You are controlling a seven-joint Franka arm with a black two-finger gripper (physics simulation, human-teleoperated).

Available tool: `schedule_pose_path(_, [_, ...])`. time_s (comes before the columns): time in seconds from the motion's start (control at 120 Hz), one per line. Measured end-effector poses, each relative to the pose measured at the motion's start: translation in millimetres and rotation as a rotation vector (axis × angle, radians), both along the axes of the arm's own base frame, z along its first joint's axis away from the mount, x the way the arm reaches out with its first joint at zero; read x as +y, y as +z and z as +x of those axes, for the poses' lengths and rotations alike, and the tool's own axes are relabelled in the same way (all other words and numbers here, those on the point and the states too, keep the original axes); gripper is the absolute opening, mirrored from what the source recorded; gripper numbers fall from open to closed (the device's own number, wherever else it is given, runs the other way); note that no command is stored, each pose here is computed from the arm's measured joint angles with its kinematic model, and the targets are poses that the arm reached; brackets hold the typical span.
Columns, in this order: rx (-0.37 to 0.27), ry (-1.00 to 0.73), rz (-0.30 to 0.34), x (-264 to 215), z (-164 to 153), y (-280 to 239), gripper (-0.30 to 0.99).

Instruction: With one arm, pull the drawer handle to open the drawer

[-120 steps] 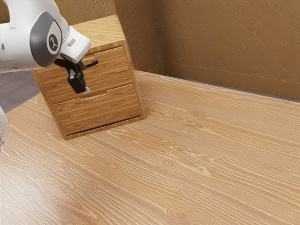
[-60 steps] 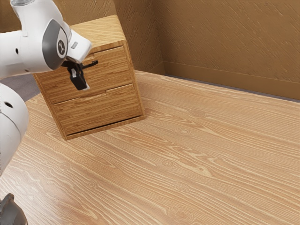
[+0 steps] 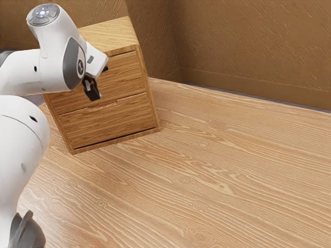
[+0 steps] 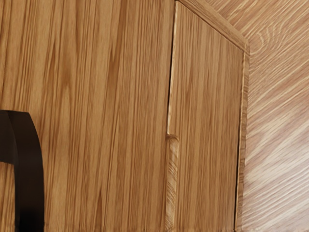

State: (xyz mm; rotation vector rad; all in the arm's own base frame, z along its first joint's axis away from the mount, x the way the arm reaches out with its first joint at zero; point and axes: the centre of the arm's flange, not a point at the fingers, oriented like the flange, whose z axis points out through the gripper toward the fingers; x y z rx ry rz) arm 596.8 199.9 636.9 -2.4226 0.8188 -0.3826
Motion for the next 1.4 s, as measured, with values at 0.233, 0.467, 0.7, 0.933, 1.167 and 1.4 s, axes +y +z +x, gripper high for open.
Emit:
schedule_pose_path(0.233, [-0.007, 0.015, 0.004, 12, 0, -5, 0.68])
schedule_pose_path(0.467, [0.000, -0.004, -0.002, 3, 8, -13, 0.62])
schedule_pose_path(0.7, [0.013, 0.000, -0.004, 6, 6, -16, 0.54])
schedule_pose_path(0.933, [0.014, 0.001, -0.020, 4, -9, -12, 0.41])
schedule_pose_path(1.167, [-0.003, -0.003, -0.035, -6, -30, -2, 0.23])
schedule_pose_path(1.4, [-0.013, -0.006, -0.044, -12, -36, 2, 0.25])
